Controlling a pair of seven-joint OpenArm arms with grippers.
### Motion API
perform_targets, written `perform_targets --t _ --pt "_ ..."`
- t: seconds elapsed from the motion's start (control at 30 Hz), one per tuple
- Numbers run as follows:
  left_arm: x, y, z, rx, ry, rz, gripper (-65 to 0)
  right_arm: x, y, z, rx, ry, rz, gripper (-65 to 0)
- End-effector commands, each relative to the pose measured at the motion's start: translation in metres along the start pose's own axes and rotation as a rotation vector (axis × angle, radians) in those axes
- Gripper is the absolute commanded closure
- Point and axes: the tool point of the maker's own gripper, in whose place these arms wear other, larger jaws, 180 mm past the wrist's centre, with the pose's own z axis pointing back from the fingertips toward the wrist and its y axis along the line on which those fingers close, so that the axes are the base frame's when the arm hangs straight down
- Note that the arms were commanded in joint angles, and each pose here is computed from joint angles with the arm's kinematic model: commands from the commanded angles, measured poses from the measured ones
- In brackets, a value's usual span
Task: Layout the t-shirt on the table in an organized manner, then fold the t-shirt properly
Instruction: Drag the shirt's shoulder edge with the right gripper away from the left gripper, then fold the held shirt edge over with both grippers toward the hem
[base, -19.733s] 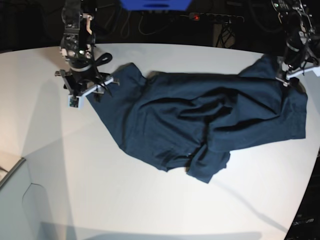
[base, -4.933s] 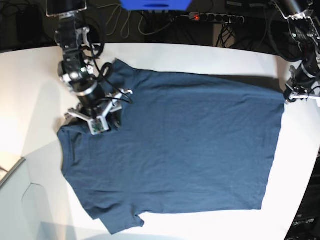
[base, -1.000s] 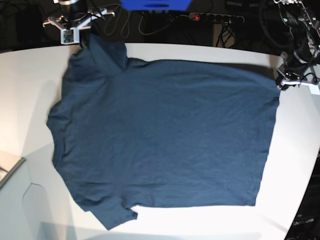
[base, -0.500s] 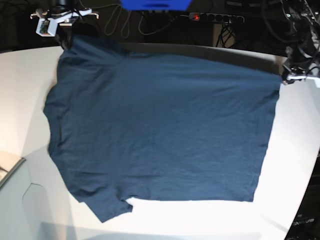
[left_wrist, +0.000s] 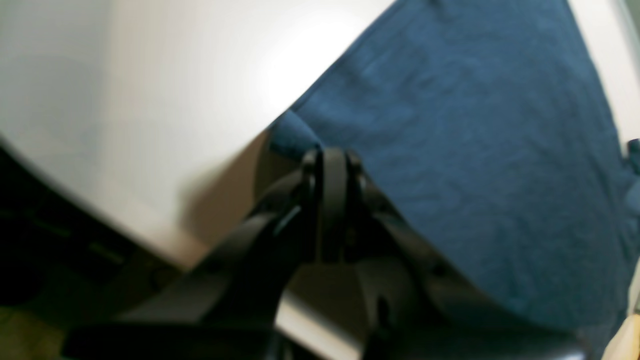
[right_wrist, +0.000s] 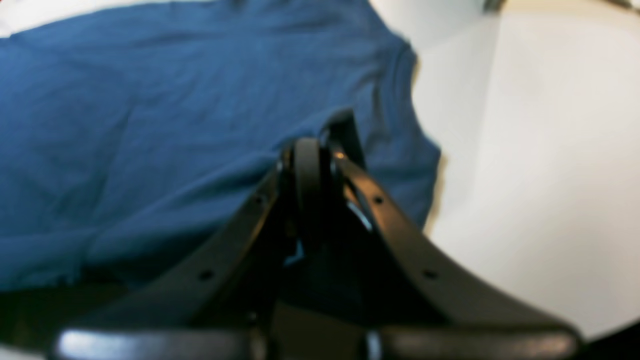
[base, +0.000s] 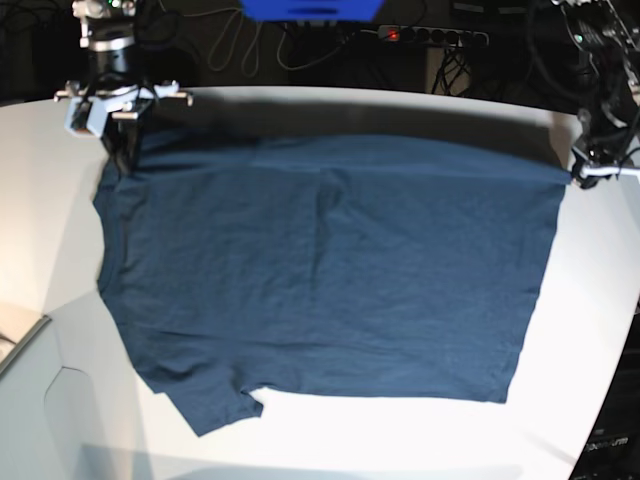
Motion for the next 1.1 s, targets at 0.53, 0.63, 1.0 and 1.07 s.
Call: perform_targets --t 0.53,0.63,1.0,1.07 --pt "0.078 -0.079 -0.019 -0.167 -0.158 -0.077 0.0 0.055 -0.004 -0.087 0.038 -0.179 0.013 0.0" --pt "0.082 -0.086 -0.027 -0.181 -0.151 -0.082 0.0 0.056 -0.005 -0.101 0.040 -0.148 0.013 0.0" --pt "0.071 -0.097 -0.065 -0.196 -0.044 -0.099 0.0 0.060 -0.003 -0.141 0.067 -0.126 0.014 0.0" --pt "0.077 -0.094 -0.069 -0.188 -0.043 -0.095 0.0 0.059 -0.001 -0.149 0.088 -0.118 0.033 0.0"
